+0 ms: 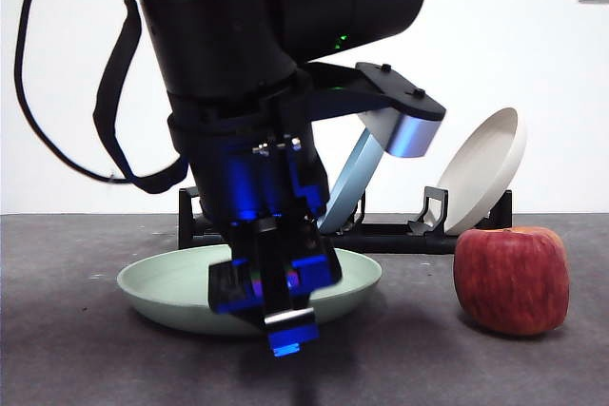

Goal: Take the green plate from the plate rack,put the plate on the table,take the apple from the table,put the apple in the plate

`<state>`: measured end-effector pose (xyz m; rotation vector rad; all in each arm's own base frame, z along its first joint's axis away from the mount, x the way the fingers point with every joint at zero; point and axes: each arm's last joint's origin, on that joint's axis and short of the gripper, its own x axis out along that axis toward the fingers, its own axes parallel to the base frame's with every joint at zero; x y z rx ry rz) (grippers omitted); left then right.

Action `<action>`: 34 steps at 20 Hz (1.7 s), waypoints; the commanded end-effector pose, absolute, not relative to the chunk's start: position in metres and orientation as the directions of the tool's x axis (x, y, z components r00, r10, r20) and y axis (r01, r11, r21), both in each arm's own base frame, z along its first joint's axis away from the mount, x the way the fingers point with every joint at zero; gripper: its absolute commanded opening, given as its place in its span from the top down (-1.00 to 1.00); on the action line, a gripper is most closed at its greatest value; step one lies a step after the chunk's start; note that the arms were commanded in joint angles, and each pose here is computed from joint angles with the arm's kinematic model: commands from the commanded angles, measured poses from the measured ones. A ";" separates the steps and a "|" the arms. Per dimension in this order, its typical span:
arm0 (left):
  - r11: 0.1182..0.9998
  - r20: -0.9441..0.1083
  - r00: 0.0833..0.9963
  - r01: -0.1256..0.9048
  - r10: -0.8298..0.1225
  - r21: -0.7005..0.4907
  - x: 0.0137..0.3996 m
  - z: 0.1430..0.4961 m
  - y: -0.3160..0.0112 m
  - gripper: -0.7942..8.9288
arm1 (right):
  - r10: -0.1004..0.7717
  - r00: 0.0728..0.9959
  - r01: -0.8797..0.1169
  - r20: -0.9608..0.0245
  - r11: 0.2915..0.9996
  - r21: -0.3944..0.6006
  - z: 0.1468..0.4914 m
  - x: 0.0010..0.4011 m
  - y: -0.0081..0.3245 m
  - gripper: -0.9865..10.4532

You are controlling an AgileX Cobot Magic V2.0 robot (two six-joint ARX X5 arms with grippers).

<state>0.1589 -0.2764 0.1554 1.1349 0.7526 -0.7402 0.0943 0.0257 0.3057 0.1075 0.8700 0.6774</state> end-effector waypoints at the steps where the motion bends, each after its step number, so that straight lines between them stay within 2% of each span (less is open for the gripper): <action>1: 0.267 -0.831 0.544 0.824 -0.121 0.500 0.159 0.152 -0.276 0.37 | 0.593 0.453 -0.511 -0.666 0.785 0.351 0.307 0.094 0.026 -0.27; 3: 0.273 -0.824 0.552 0.818 -0.127 0.506 0.159 0.155 -0.276 0.35 | 0.593 0.453 -0.510 -0.666 0.785 0.352 0.307 0.094 0.026 -0.27; 6: 0.315 -0.815 0.561 0.807 -0.146 0.500 0.158 0.171 -0.273 -0.17 | 0.593 0.453 -0.511 -0.666 0.785 0.351 0.307 0.094 0.026 -0.27; 7: 0.330 -0.813 0.563 0.803 -0.151 0.496 0.157 0.178 -0.273 -0.20 | 0.593 0.453 -0.511 -0.666 0.785 0.351 0.307 0.094 0.026 -0.27; 13: 0.434 -0.794 0.560 0.792 -0.234 0.430 0.151 0.253 -0.264 -0.20 | 0.590 0.444 -0.505 -0.674 0.786 0.356 0.305 0.101 0.027 -0.27; 18: 0.488 -0.765 0.534 0.807 -0.359 0.334 0.135 0.338 -0.236 -0.20 | 0.574 0.482 -0.473 -0.661 0.806 0.355 0.302 0.137 0.030 -0.27; 20: 0.500 -0.735 0.525 0.816 -0.429 0.290 0.125 0.370 -0.220 -0.20 | 0.571 0.449 -0.470 -0.687 0.805 0.362 0.294 0.154 0.035 -0.27; 23: 0.508 -0.662 0.503 0.836 -0.556 0.208 0.110 0.407 -0.197 -0.20 | 0.491 0.409 -0.459 -0.769 0.839 0.292 0.277 0.179 0.050 -0.28; 26: 0.511 -0.616 0.493 0.844 -0.615 0.166 0.098 0.423 -0.176 -0.20 | 0.418 0.380 -0.471 -0.825 0.855 0.216 0.260 0.197 0.067 -0.28; 31: 0.529 -0.628 0.489 0.837 -0.605 0.142 0.088 0.427 -0.158 -0.20 | 0.328 0.337 -0.504 -0.882 0.855 0.125 0.234 0.216 0.095 -0.29; 34: 0.532 -0.639 0.484 0.836 -0.598 0.135 0.088 0.426 -0.157 -0.20 | 0.307 0.302 -0.511 -0.903 0.851 0.118 0.222 0.221 0.102 -0.29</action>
